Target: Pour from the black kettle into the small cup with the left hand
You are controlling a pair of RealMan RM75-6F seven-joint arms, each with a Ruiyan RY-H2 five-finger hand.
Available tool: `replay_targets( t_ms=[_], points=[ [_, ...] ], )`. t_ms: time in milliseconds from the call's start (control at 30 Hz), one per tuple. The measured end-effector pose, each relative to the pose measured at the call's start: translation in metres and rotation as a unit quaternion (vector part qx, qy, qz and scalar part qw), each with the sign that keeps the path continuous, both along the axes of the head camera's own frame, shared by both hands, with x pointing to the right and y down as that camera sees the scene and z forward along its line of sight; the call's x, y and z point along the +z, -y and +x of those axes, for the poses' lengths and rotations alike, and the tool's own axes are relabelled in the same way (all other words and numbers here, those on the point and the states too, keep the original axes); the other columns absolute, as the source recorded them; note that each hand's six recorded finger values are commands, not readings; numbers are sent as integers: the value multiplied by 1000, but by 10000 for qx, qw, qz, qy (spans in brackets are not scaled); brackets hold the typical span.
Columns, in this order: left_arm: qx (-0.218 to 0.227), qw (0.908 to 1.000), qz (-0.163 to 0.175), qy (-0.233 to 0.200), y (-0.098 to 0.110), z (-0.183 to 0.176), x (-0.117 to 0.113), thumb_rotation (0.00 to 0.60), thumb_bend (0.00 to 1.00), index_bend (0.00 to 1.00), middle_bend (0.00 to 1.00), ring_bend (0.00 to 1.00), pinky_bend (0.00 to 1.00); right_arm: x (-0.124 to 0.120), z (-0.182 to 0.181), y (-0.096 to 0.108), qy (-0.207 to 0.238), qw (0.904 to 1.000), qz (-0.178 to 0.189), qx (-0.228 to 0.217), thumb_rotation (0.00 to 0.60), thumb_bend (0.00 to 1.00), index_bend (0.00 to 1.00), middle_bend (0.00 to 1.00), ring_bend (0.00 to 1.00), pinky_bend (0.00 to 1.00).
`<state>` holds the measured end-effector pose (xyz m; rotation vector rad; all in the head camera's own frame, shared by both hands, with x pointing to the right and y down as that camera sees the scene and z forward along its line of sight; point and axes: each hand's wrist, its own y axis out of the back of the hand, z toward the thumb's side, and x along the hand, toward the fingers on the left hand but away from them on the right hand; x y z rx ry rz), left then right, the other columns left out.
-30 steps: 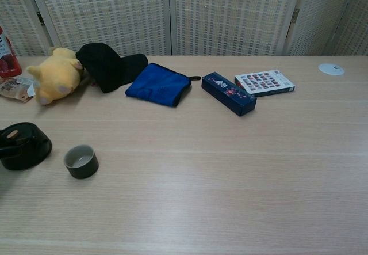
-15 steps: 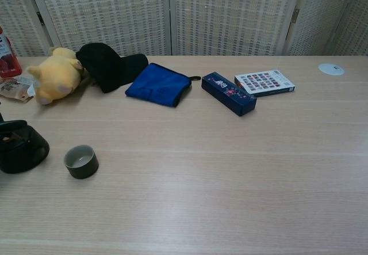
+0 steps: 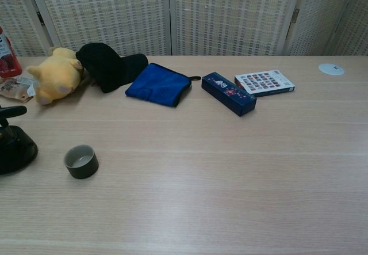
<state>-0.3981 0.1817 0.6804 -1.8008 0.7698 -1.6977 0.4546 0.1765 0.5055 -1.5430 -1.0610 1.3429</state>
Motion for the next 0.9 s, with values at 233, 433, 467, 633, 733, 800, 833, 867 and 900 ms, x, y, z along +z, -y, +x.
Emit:
replay_targets(
  t_ms=[233, 433, 467, 633, 733, 800, 833, 867, 900],
  points=[
    [-236, 9991, 336, -61, 5, -5, -6, 150, 200, 1000, 1000, 961, 235, -1, -1, -1, 4, 10000, 9, 5, 600, 236, 168, 211, 169, 174],
    [-355, 9981, 486, -134, 9, -7, -11, 148, 241, 1000, 1000, 967, 307, -3, -1, -2, 6, 10000, 34, 12, 600, 235, 168, 211, 169, 173],
    [-369, 9979, 516, -148, 9, -7, -12, 150, 255, 1000, 1000, 967, 322, -3, -1, -2, 5, 10000, 38, 14, 600, 235, 168, 211, 169, 173],
    [-409, 9966, 666, -245, 12, -6, -18, 201, 282, 1000, 1000, 974, 367, -5, -1, -3, 7, 10000, 57, 16, 600, 236, 168, 211, 169, 173],
    [-407, 9960, 734, -296, 13, -6, -21, 215, 297, 1000, 1000, 975, 379, -6, -1, -3, 7, 10000, 70, 20, 600, 236, 168, 211, 169, 173],
    [-395, 9957, 770, -318, 13, -5, -23, 223, 306, 1000, 1000, 976, 387, -7, -1, -3, 7, 10000, 79, 26, 600, 236, 168, 211, 169, 173],
    [-386, 9955, 799, -330, 14, -5, -24, 225, 307, 1000, 1000, 976, 389, -7, 0, -4, 6, 10000, 81, 29, 600, 236, 168, 211, 169, 173],
    [-379, 9953, 819, -343, 14, -5, -26, 224, 309, 1000, 1000, 976, 392, -7, 0, -4, 5, 10000, 82, 29, 600, 236, 168, 211, 169, 173],
    [-374, 9952, 837, -357, 14, -4, -27, 224, 312, 1000, 1000, 977, 395, -8, 0, -4, 4, 10000, 86, 28, 600, 236, 168, 211, 169, 173]
  ],
)
